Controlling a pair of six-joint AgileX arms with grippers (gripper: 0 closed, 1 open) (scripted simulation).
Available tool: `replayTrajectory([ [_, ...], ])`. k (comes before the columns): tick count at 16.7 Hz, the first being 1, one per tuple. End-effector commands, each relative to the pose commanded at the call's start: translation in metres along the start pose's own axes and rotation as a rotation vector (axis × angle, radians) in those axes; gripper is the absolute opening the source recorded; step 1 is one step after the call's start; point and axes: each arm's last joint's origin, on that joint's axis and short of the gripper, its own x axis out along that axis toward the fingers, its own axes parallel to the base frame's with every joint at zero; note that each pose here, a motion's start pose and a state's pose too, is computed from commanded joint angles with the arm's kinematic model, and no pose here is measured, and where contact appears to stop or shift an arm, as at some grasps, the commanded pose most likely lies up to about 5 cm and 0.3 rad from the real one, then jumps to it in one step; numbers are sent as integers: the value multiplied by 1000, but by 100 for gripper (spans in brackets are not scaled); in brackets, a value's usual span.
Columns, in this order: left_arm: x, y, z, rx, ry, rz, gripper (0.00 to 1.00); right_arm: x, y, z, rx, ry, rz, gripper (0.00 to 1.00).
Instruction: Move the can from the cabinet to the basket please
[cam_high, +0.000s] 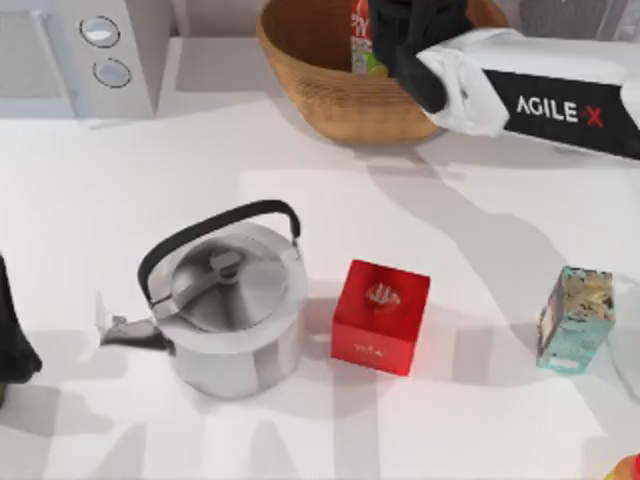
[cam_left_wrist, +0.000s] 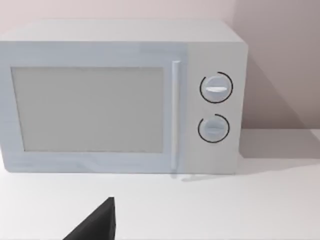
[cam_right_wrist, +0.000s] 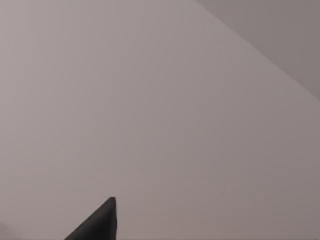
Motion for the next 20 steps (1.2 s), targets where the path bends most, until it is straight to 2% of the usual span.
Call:
replayTrajectory([
  [3, 0, 0, 0, 0, 0, 0, 100, -6, -11, 16, 4, -8, 5, 100],
  [7, 0, 0, 0, 0, 0, 0, 100, -36, -55, 63, 4, -16, 9, 100],
  [10, 0, 0, 0, 0, 0, 0, 100, -85, -108, 104, 5, -28, 5, 100],
  [13, 0, 0, 0, 0, 0, 0, 100, -157, -164, 130, 9, -51, -2, 100],
  [16, 0, 0, 0, 0, 0, 0, 100, -237, -211, 124, 11, -74, -8, 100],
  [20, 0, 0, 0, 0, 0, 0, 100, -320, -247, 69, 7, -84, -11, 100],
])
